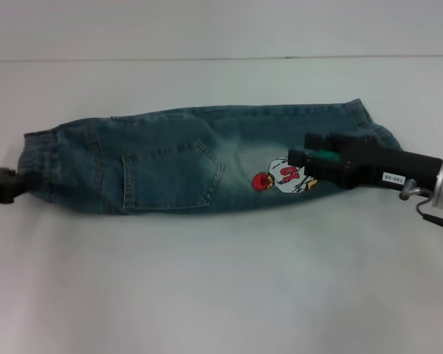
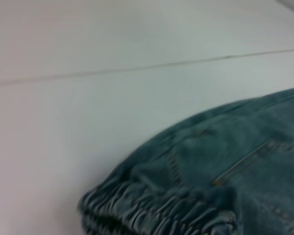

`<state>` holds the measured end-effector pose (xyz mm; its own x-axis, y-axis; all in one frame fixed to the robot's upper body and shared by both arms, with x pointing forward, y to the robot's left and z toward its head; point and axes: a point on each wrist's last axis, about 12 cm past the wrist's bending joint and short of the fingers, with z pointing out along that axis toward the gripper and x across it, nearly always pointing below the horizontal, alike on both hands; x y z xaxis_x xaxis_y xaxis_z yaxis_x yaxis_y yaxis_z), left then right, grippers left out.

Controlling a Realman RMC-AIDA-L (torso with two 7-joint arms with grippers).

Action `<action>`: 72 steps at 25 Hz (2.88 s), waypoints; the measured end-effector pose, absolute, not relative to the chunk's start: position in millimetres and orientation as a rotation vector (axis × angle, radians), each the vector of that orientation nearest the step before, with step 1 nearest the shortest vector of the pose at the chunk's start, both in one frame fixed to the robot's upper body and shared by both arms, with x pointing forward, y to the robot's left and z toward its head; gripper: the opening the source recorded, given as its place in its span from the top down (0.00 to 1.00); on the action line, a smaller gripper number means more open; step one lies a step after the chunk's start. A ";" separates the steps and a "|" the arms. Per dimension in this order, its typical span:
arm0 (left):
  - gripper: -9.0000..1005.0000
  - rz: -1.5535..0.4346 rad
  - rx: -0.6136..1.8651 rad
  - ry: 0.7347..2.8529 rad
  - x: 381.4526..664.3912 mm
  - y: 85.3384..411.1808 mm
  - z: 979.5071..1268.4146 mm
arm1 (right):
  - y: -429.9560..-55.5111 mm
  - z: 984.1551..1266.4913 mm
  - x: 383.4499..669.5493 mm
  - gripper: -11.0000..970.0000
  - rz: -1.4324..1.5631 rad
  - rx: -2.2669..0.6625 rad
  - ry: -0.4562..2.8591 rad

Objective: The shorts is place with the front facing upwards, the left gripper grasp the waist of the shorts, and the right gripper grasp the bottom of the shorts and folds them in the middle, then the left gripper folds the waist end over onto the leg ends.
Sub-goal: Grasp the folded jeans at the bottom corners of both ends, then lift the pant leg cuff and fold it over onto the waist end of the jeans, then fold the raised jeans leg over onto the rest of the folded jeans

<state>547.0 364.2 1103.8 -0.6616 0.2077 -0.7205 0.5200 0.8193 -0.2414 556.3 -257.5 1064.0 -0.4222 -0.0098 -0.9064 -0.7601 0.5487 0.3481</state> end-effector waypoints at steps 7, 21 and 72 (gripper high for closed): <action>0.94 -0.662 0.622 2.216 563.2 353.7 1134.0 | -250.9 1044.4 565.0 0.37 0.824 -0.384 1.764; 0.92 -0.856 0.798 1.941 600.7 305.5 1202.8 | -171.2 1030.9 585.1 0.90 0.665 -0.407 1.796; 0.83 -1.065 1.062 1.814 597.5 196.2 1159.4 | -247.3 1059.2 562.4 0.99 0.874 0.011 1.458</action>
